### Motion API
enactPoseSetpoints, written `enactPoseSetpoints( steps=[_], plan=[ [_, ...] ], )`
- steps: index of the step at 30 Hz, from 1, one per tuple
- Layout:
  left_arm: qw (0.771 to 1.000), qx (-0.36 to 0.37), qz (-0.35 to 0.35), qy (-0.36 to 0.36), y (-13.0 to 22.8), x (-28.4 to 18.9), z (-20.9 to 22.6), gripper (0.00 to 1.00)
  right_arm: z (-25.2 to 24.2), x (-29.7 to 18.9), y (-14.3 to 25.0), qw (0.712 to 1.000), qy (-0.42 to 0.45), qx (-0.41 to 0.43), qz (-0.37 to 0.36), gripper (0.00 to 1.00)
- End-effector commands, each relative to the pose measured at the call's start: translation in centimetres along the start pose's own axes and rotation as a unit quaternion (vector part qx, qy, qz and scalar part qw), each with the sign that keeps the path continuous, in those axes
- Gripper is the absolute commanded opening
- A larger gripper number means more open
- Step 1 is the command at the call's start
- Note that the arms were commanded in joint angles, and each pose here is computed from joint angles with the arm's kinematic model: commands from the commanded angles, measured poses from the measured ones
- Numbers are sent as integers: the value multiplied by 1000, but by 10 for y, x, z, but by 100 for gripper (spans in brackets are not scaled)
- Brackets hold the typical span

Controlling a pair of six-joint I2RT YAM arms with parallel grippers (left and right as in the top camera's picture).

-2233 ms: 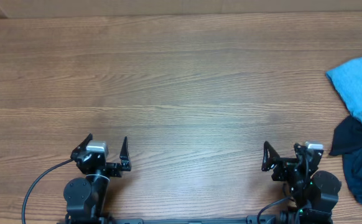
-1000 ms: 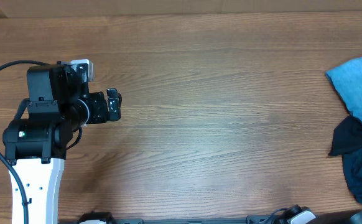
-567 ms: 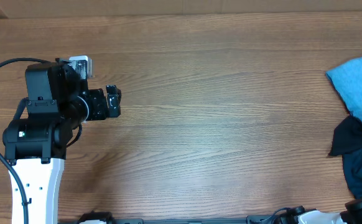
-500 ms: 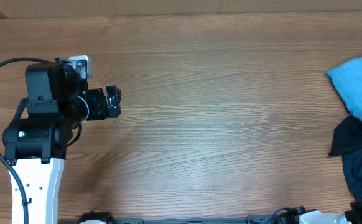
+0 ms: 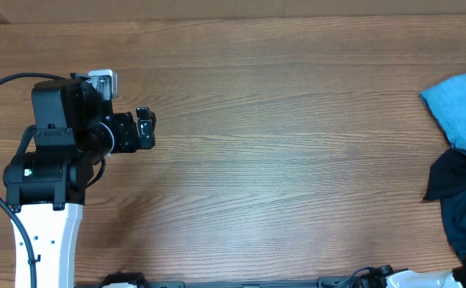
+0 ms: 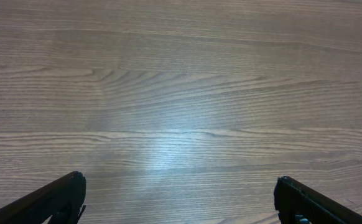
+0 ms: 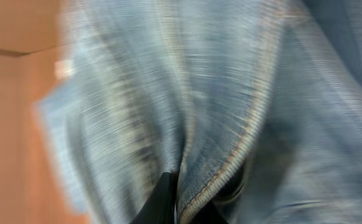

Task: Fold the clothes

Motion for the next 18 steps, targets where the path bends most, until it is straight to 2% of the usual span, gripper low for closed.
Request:
enactPoseSetpoints(
  steps=[1, 4, 6, 8, 11, 14, 18],
  plan=[
    [1000, 16, -16, 11, -7, -6, -6, 100, 126, -82, -5, 971, -184, -147, -45, 4],
    [1000, 9, -17, 12, -8, -6, -6, 100, 227, -145, 50, 906, -263, -329, -39, 4],
    [1000, 7, -18, 14, -8, -6, -6, 100, 280, -177, 110, 841, -313, -442, -12, 4],
    [1000, 7, -18, 13, -8, -6, -6, 100, 313, -198, 184, 758, -342, -555, 23, 4],
    [1000, 7, -18, 13, -8, -6, -6, 100, 326, -214, 288, 653, -349, -668, 75, 4],
    [1000, 7, -18, 14, -8, -6, -6, 100, 328, -227, 357, 589, -358, -716, 106, 4],
    [1000, 7, -18, 14, -8, -6, -6, 100, 323, -229, 401, 546, -370, -737, 150, 4]
  ],
)
Point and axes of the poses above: each gripper's point midway between its finger pads, its own x axis out along the fingers, its own z axis along the line the jaws close on, y = z × x, the point moved 7 cm from there along -x, back along the fingers, and after that the axes turned 4 degrees about -x, right-handed, at the moved point
